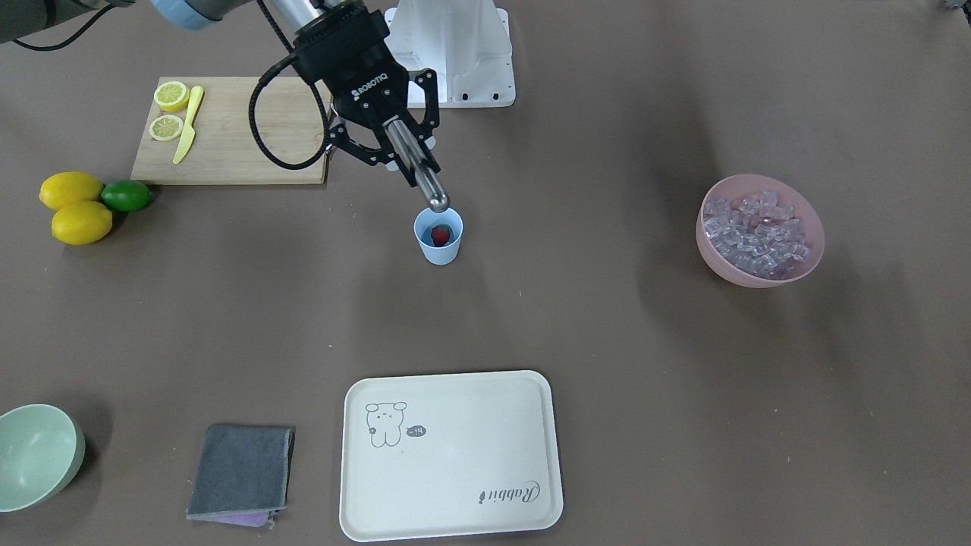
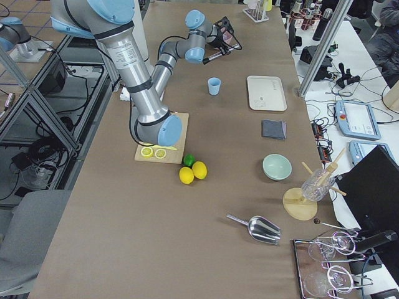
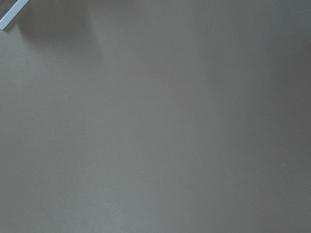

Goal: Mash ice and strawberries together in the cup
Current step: 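Lift the muddler out of the cup and carry it back, right gripper, then lower the muddler upright onto the table beside the green bowl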

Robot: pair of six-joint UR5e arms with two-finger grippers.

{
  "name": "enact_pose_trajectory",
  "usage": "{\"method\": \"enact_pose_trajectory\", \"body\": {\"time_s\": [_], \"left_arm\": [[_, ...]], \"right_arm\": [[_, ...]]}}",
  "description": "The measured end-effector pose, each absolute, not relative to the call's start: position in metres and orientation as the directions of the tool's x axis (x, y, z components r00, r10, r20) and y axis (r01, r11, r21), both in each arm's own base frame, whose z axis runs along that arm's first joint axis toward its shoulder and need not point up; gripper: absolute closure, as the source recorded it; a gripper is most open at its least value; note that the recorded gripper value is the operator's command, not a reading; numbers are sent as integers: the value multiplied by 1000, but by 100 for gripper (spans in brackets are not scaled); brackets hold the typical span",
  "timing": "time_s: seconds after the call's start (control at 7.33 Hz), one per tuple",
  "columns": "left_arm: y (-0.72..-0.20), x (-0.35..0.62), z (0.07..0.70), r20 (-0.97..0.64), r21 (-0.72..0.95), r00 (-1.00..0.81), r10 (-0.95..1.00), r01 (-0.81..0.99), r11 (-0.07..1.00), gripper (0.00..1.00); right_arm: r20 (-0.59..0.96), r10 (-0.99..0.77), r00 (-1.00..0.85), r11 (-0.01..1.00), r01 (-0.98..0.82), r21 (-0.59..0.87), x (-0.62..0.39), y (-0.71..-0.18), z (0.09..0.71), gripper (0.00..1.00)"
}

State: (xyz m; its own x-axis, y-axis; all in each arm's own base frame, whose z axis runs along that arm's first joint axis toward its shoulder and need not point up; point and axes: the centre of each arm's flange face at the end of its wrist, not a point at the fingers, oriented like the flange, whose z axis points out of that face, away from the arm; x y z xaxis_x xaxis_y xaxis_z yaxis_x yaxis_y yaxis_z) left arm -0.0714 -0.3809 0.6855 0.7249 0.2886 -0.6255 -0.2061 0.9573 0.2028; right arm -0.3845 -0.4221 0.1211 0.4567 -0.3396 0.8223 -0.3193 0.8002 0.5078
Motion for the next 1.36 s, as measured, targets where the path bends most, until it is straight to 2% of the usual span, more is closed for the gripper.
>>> {"method": "enact_pose_trajectory", "body": {"time_s": [0.41, 0.68, 0.95, 1.36], "left_arm": [[-383, -71, 693, -629, 192, 724, 284, -209, 959, 2], [-383, -71, 694, -629, 192, 723, 285, -211, 959, 2], [-383, -71, 694, -630, 193, 722, 286, -211, 958, 2], [-382, -71, 695, -632, 190, 721, 284, -211, 959, 2]], "right_arm": [[850, -79, 522, 957, -198, 211, -296, -486, 229, 100], [832, 49, 553, 978, -195, 72, -256, -528, 299, 100], [769, 58, 636, 972, -211, 101, -247, -549, 351, 100], [723, -30, 690, 957, -190, 220, -254, -554, 446, 100]]}}
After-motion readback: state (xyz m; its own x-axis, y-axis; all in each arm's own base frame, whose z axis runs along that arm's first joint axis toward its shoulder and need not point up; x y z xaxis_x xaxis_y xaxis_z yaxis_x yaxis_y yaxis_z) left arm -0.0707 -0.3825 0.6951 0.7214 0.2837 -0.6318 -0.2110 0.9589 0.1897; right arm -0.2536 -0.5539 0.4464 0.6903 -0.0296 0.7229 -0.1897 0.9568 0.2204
